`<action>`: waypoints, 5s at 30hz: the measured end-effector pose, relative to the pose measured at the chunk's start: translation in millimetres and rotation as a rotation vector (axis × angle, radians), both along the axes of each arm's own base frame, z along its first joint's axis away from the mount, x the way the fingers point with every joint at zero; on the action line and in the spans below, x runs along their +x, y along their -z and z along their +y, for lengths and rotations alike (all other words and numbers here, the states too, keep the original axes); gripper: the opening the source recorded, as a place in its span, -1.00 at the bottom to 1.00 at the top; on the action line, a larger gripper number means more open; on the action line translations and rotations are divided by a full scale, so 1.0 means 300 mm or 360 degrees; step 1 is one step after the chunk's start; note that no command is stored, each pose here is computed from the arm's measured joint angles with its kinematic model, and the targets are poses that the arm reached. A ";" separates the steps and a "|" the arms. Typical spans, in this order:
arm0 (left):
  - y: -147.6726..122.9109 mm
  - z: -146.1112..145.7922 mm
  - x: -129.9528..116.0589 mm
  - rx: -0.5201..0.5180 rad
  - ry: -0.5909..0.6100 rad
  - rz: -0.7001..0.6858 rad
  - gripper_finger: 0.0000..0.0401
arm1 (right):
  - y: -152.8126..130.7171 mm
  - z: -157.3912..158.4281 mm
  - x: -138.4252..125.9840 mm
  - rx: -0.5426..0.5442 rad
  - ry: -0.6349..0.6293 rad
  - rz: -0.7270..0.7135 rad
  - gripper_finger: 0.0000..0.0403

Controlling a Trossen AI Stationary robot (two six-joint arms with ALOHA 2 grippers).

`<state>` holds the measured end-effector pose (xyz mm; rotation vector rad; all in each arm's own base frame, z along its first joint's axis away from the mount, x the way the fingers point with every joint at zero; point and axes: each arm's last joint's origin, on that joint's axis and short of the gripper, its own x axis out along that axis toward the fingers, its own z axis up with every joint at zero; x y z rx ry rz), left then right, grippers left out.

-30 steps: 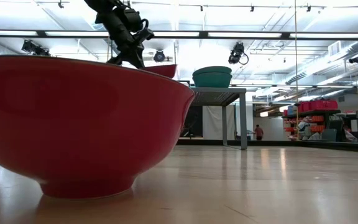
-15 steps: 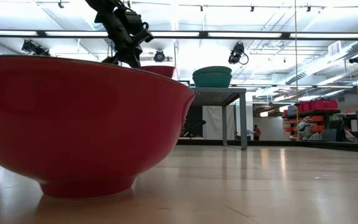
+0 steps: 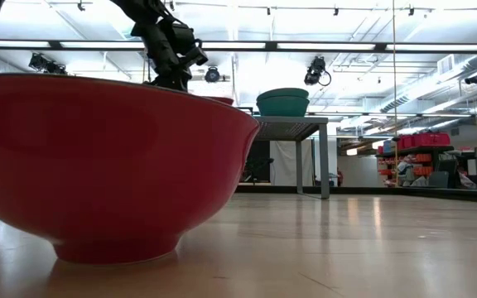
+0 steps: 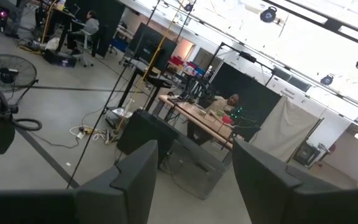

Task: Pick & Place Mini bowls
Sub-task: Put the right red and white patterned bowl on the shelf, then stack the top blue and white patterned bowl on top of the other blue and white patterned bowls on the shelf

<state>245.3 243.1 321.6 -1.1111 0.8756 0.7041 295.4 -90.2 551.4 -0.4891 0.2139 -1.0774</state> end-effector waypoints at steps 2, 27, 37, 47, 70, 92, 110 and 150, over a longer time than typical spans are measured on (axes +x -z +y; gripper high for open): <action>0.000 0.001 -0.001 0.0001 -0.0002 0.0000 -0.97 | 0.000 0.000 0.000 -0.0001 0.0000 0.0002 0.04; 0.000 0.008 -0.001 0.0071 -0.0041 0.0042 -0.54 | 0.001 0.000 0.001 -0.0002 0.0000 0.0005 0.04; -0.061 0.010 0.001 0.0137 -0.0033 -0.0011 -0.23 | 0.001 0.000 0.001 -0.0002 0.0000 0.0006 0.04; -0.320 -0.065 -0.002 0.0406 0.0191 -0.0176 -0.10 | 0.001 0.001 0.001 -0.0003 -0.0001 0.0009 0.04; -0.425 -0.403 0.135 0.0884 0.0841 0.0049 -0.10 | 0.068 0.088 -0.248 0.0821 -0.0582 0.0167 0.04; -0.471 -0.716 0.245 0.1144 0.1128 -0.0252 -0.10 | 0.114 0.161 -0.350 0.0971 -0.0729 0.0036 0.04; -0.459 -0.844 0.286 0.1273 0.1135 -0.0400 -0.10 | 0.321 0.230 -0.367 0.0925 -0.0982 -0.0318 0.04; -0.147 -0.953 0.118 0.0859 0.1084 -0.0399 -0.10 | 0.331 0.230 -0.361 0.0972 -0.0974 -0.0349 0.04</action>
